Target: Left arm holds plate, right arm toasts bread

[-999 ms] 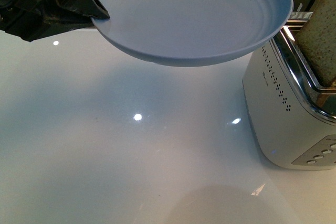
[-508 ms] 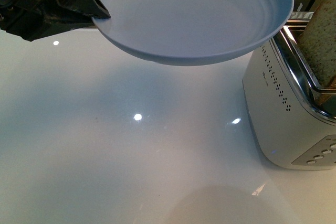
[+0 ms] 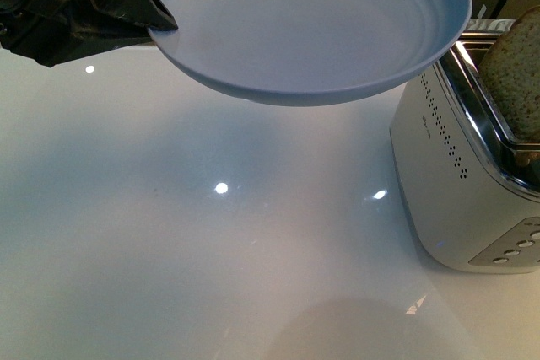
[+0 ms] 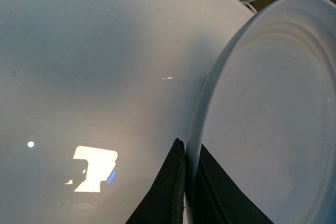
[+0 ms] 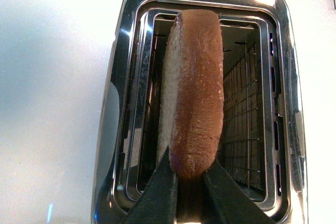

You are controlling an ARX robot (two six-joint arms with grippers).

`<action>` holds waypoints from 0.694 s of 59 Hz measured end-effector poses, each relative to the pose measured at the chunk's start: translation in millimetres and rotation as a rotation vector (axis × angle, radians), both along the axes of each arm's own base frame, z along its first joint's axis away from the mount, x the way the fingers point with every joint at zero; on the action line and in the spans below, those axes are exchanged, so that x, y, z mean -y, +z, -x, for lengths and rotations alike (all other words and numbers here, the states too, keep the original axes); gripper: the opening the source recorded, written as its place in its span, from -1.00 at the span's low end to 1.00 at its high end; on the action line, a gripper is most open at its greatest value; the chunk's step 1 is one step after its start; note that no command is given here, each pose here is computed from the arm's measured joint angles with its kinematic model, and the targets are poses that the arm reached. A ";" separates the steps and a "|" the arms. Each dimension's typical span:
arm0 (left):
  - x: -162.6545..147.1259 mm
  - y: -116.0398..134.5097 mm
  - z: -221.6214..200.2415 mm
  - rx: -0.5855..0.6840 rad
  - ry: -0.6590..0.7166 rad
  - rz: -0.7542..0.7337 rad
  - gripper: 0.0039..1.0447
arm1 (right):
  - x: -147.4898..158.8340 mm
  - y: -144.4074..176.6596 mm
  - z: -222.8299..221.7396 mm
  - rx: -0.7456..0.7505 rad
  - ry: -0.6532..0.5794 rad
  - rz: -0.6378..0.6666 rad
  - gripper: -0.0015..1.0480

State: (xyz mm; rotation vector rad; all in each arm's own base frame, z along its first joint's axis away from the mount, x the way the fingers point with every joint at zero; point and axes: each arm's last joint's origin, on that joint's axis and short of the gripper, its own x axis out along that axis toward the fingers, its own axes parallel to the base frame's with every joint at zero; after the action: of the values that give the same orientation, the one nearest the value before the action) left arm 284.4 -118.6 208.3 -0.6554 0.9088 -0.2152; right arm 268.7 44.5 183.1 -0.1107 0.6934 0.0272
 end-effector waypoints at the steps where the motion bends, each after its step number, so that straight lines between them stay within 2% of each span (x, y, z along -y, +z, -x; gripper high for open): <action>1: 0.0 0.0 0.0 0.000 0.000 0.000 -0.94 | 0.0 0.0 0.0 0.000 0.000 0.000 -0.78; 20: 0.1 -0.2 -0.1 0.000 0.000 0.000 -0.94 | 1.0 -2.0 3.1 -0.007 -0.002 -0.022 0.06; 36: 0.4 -0.9 -0.3 -0.002 -0.002 0.000 -0.94 | 8.4 18.2 13.5 0.090 -0.044 -0.062 0.77; 38: 0.5 -1.0 -0.4 -0.002 -0.002 0.001 -0.94 | 10.0 22.5 16.7 0.110 -0.050 -0.067 0.85; 41: 0.5 -0.9 -0.4 -0.002 -0.003 0.001 -0.94 | 12.3 28.5 21.7 0.139 -0.057 -0.073 0.84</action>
State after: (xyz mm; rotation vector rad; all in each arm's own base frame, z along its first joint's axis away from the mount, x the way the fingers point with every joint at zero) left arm 284.8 -119.1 207.4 -0.6550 0.9115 -0.2173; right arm 247.0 32.2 211.6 -0.0228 0.5555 -0.0095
